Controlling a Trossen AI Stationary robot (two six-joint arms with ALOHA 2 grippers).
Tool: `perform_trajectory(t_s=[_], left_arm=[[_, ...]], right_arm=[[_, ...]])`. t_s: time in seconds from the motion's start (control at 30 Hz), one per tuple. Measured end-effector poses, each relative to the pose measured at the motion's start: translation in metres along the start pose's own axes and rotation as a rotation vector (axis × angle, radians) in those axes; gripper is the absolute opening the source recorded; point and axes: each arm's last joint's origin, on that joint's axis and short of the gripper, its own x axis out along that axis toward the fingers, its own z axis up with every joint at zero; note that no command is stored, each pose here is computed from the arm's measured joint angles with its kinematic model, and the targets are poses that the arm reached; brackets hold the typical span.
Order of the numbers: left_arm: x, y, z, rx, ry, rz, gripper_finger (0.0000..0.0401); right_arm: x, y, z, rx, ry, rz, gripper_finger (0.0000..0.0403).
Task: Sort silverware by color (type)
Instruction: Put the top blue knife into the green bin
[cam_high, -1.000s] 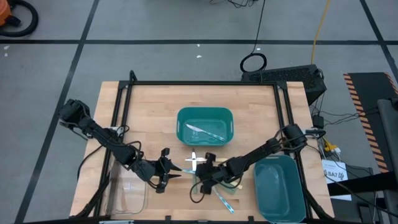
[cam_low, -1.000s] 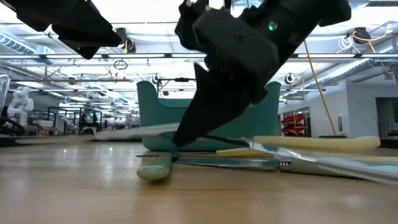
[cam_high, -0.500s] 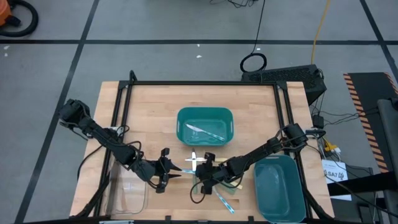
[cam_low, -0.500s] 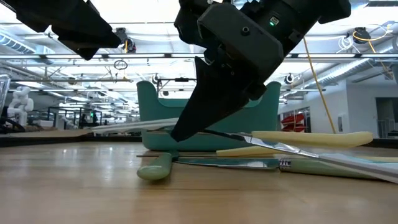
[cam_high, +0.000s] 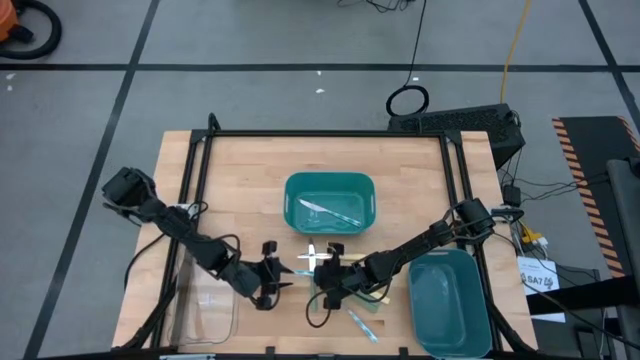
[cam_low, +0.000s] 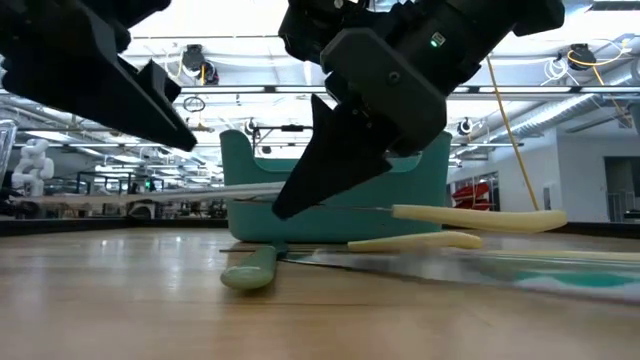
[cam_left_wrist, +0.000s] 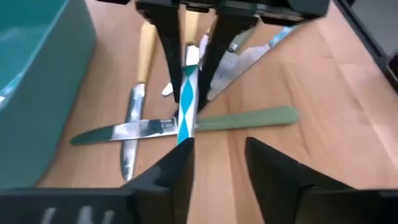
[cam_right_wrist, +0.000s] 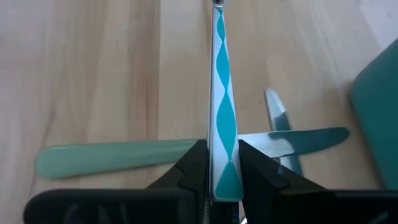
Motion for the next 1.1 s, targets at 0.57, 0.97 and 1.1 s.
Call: perform_trajectory(t_s=[0.57, 0.97, 1.1], left_arm=[[0.005, 0.014, -0.002, -0.032, 0.043, 0.082, 0.0259], [0.006, 0.018, -0.006, -0.015, 0.088, 0.103, 0.0166], [0.006, 0.019, -0.008, -0.005, 0.111, 0.105, 0.0114]], right_arm=[[0.0, 0.0, 0.008, -0.109, -0.086, -0.068, 0.0063], [0.0, 0.0, 0.009, -0.105, -0.093, -0.067, 0.0063], [0.0, 0.0, 0.009, -0.105, -0.093, -0.071, 0.0063]])
